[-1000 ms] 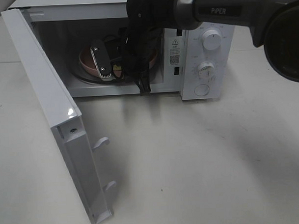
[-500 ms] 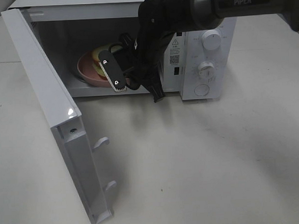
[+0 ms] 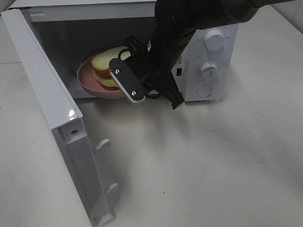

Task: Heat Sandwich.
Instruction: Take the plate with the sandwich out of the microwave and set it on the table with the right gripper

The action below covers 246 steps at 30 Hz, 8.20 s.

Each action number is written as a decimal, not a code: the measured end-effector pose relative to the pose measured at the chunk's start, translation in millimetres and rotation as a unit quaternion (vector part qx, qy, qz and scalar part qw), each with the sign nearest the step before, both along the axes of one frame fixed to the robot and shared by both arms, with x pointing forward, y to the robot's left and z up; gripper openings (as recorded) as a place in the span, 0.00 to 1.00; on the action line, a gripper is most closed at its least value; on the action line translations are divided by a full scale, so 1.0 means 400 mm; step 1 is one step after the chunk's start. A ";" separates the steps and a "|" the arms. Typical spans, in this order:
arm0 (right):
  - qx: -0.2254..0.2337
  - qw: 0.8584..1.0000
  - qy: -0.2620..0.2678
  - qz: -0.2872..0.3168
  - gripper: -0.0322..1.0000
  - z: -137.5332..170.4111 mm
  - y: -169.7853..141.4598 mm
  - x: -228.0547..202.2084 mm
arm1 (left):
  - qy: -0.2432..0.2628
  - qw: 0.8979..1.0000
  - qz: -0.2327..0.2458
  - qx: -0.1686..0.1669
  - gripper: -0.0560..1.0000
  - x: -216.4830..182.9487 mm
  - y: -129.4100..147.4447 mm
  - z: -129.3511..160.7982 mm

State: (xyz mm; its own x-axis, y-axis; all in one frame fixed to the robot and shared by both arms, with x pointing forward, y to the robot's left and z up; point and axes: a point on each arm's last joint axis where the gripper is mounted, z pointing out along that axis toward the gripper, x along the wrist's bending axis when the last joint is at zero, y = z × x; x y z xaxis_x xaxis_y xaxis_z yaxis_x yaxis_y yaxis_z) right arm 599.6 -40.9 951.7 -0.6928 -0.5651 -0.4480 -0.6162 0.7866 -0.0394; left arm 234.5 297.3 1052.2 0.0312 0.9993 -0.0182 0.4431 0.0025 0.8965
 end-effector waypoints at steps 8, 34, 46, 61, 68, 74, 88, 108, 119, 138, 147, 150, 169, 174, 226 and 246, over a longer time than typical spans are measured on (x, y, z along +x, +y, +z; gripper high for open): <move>-0.002 1.000 0.006 0.016 0.12 0.010 -0.009 -0.059 | 0.000 1.000 0.000 0.000 0.97 0.000 0.000 0.000; 0.000 1.000 0.005 0.017 0.12 0.074 -0.155 -0.259 | 0.000 1.000 0.000 0.000 0.97 0.000 0.000 0.000; 0.014 1.000 0.000 0.001 0.12 0.098 -0.243 -0.374 | 0.000 1.000 0.000 0.000 0.97 0.000 0.000 0.000; 0.054 0.998 -0.014 -0.040 0.12 0.127 -0.353 -0.518 | 0.000 1.000 0.000 0.000 0.97 0.000 0.000 0.000; 0.062 0.997 -0.016 -0.050 0.12 0.128 -0.402 -0.582 | 0.000 1.000 0.000 0.000 0.97 0.000 0.000 0.000; 0.066 0.995 -0.011 -0.069 0.12 0.130 -0.427 -0.612 | 0.000 1.000 0.000 0.000 0.97 0.000 0.000 0.000; 0.059 0.968 -0.035 -0.240 0.12 0.149 -0.492 -0.621 | 0.000 1.000 0.000 0.000 0.97 0.000 0.000 0.000; 0.076 0.869 -0.044 -0.487 0.12 0.149 -0.547 -0.619 | 0.000 1.000 0.000 0.000 0.97 0.000 0.000 0.000; 0.092 0.782 -0.065 -0.612 0.12 0.138 -0.561 -0.601 | 0.000 1.000 0.000 0.000 0.97 0.000 0.000 0.000; 0.098 0.653 -0.066 -0.748 0.12 0.057 -0.486 -0.490 | 0.000 1.000 0.000 0.000 0.97 0.000 0.000 0.000; 0.086 0.602 -0.072 -0.791 0.12 0.016 -0.442 -0.430 | 0.000 1.000 0.000 0.000 0.97 0.000 0.000 0.000; 0.079 0.599 -0.073 -0.794 0.12 0.006 -0.431 -0.416 | 0.000 1.000 0.000 0.000 0.97 0.000 0.000 0.000; 0.057 0.564 -0.102 -0.817 0.12 -0.041 -0.477 -0.318 | 0.000 1.000 0.000 0.000 0.97 0.000 0.000 0.000; 0.043 0.559 -0.101 -0.822 0.12 -0.066 -0.491 -0.305 | 0.000 1.000 0.000 0.000 0.97 0.000 0.000 0.000; 0.048 0.544 -0.083 -0.834 0.45 -0.157 -0.499 -0.271 | 0.000 1.000 0.000 0.000 0.97 0.000 0.000 0.000; 0.148 0.595 0.040 -0.789 0.74 0.058 -0.475 -0.358 | 0.000 1.000 0.000 0.000 0.97 0.000 0.000 0.000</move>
